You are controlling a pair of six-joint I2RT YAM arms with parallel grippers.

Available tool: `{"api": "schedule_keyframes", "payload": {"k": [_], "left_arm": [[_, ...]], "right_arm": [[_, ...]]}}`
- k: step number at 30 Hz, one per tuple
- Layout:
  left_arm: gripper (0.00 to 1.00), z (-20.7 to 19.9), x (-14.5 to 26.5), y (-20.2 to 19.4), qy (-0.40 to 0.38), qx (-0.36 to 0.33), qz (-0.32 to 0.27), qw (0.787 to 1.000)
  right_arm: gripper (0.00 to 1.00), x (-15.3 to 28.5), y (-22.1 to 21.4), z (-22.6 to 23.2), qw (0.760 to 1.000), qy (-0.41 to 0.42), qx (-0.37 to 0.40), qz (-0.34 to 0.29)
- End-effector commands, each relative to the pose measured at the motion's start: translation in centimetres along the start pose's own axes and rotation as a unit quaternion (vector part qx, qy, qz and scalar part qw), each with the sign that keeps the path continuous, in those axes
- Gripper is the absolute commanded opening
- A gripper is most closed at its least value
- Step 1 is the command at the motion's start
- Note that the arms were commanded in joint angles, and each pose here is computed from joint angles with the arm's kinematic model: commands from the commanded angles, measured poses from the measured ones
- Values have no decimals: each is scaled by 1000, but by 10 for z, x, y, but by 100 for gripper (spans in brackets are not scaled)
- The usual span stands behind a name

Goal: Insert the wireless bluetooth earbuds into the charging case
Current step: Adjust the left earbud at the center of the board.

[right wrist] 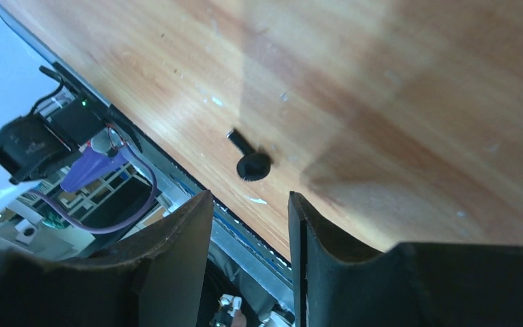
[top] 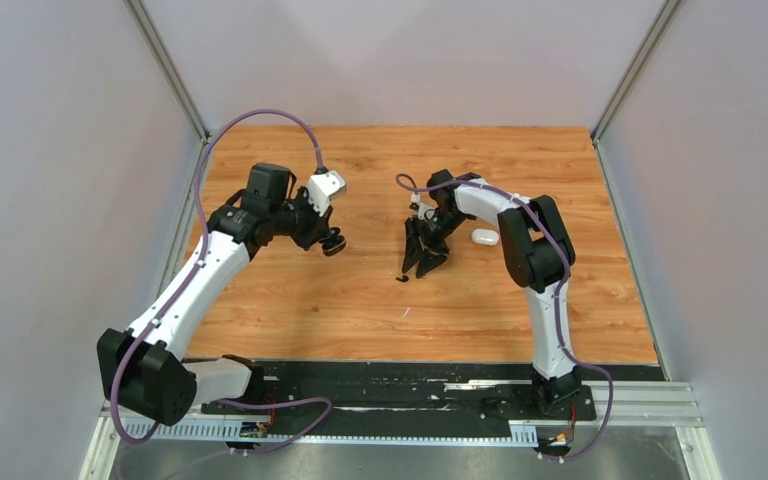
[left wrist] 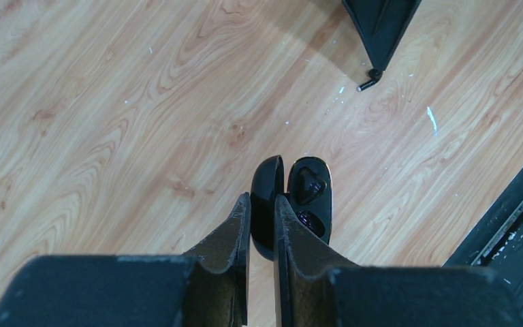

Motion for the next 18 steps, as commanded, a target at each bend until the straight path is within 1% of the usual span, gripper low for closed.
{"api": "schedule_keyframes", "payload": {"k": [1, 8, 10, 14, 18], "left_arm": [[0, 2, 12, 8, 23, -4, -28, 999], [0, 1, 13, 6, 25, 1, -30, 999], [0, 1, 13, 6, 26, 1, -31, 999], [0, 1, 14, 6, 26, -1, -33, 999], [0, 1, 16, 6, 28, -4, -34, 999]], "right_arm": [[45, -1, 13, 8, 999, -9, -38, -21], [44, -12, 16, 16, 999, -8, -29, -13], [43, -15, 16, 15, 999, -14, -32, -12], [42, -18, 17, 12, 998, -45, -48, -18], [43, -20, 11, 11, 996, -73, -43, -18]]}}
Point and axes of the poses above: each gripper's point midway between its finger pads, its own x axis back along the fingers, its own z axis along the line the jaws close on, y = z × x, the point moved 10 cm from there along x, back along the fingers, and after that the axes turned 14 degrees about -x, right-handed, at the moved point
